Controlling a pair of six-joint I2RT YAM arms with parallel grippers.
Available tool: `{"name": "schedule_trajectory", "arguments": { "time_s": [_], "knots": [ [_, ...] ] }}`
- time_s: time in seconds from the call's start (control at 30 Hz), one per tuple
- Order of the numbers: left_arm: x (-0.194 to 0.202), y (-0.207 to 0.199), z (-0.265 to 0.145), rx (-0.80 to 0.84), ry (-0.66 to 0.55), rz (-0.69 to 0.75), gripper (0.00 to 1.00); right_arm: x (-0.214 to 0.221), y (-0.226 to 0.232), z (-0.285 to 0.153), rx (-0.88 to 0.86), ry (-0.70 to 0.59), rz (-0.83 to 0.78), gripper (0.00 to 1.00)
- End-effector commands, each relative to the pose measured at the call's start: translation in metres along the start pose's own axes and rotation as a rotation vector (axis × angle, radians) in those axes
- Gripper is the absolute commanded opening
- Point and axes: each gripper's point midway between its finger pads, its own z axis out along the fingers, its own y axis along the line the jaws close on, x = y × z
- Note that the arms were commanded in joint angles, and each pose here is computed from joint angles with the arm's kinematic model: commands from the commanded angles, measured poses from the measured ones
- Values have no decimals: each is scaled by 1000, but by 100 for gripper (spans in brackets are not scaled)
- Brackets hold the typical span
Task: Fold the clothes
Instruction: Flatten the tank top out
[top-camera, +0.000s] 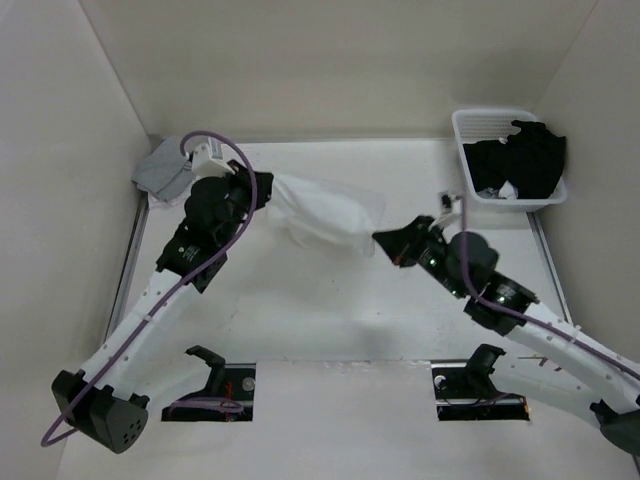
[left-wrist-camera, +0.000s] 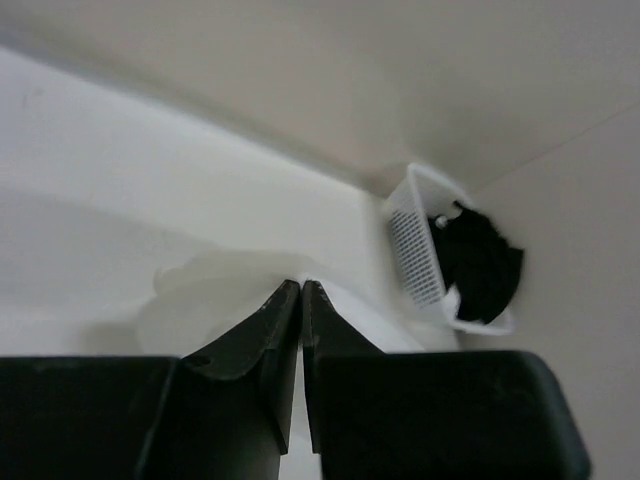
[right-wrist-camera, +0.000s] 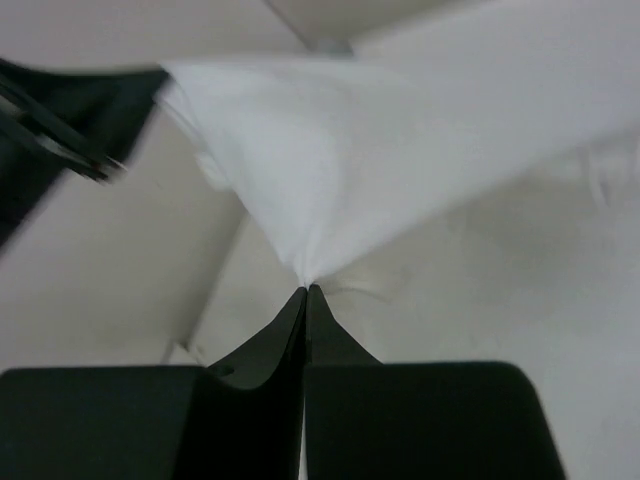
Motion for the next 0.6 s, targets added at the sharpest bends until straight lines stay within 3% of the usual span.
{"name": "schedule_trajectory", "arguments": {
  "time_s": [0.0, 0.13, 0.3, 0.37, 0.47, 0.57],
  "knots": [
    [97, 110, -24, -275, 262, 143, 6, 129, -73, -10, 163, 235, 149, 1],
    [151, 154, -35, -361, 424, 197, 9, 192, -127, -27, 296, 313, 258, 2],
    [188, 185, -46, -431, 490, 215, 33, 206, -164, -34, 415, 332, 245, 7],
    [194, 198, -57, -465, 482, 208, 36, 204, -173, -33, 448, 332, 229, 16],
    [211, 212, -77, -493, 505, 219, 35, 201, -178, -37, 469, 328, 203, 39],
    [243, 212, -111, -484, 624, 253, 32, 195, -185, -47, 501, 301, 180, 42]
  ]
}}
